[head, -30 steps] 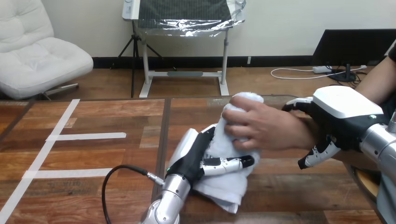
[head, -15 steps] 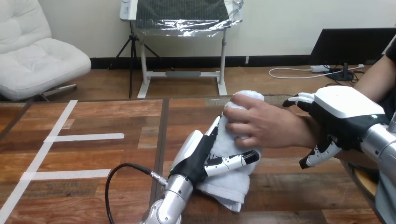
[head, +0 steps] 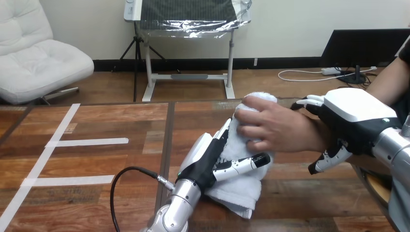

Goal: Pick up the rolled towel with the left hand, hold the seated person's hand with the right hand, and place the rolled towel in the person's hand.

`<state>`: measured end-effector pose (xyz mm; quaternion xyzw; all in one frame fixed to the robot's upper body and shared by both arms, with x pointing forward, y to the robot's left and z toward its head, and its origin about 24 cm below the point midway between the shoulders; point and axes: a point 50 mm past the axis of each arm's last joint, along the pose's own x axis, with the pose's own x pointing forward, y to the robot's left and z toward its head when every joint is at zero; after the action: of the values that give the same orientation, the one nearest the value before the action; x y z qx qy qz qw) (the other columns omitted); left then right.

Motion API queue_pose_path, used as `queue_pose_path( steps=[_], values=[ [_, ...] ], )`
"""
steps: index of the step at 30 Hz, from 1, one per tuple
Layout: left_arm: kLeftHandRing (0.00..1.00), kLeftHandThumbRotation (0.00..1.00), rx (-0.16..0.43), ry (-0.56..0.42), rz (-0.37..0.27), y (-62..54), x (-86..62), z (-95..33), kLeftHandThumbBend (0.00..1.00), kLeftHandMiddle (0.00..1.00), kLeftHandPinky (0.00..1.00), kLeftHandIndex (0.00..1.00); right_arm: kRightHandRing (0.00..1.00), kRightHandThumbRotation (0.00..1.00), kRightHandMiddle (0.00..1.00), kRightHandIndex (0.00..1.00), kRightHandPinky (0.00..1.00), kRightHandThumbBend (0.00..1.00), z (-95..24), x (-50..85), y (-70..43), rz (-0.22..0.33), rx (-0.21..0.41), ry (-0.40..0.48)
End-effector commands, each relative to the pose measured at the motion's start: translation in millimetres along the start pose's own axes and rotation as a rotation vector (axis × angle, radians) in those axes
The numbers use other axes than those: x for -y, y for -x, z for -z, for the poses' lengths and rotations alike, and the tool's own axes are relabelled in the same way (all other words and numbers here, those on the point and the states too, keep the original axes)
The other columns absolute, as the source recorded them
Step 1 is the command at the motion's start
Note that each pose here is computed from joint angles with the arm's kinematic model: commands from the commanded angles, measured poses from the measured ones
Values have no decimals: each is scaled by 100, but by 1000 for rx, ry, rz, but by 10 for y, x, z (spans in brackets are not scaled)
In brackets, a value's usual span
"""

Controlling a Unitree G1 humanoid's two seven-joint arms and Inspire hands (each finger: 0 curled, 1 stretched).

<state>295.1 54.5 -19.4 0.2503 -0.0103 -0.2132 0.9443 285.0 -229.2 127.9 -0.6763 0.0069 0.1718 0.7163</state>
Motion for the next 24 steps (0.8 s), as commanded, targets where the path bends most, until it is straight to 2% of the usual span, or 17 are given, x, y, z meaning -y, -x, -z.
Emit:
queue_pose_path(
  steps=[1,6,12,19,22,24],
  values=[
    [100,76,100,-38,-15,-56,-65,-156,100,100,100,100,94,0,95,88,87,87,-69,231,49,102,35,11],
    [100,77,112,-40,-31,-26,-80,-138,100,100,100,100,93,0,94,87,87,87,-104,238,82,114,45,-7],
    [100,79,120,-16,-63,33,-105,-102,100,100,100,100,93,0,94,86,86,87,-171,243,147,156,72,-47],
    [100,78,166,79,-158,174,-135,-81,100,100,100,100,90,0,92,83,83,86,-268,222,256,257,131,-112],
    [100,76,183,138,-209,249,-142,-78,95,100,100,100,89,0,90,82,81,84,-324,203,311,314,160,-142],
    [100,73,192,170,-236,294,-144,-76,86,100,98,100,87,0,88,80,78,82,-355,190,341,345,177,-166]
  ],
)
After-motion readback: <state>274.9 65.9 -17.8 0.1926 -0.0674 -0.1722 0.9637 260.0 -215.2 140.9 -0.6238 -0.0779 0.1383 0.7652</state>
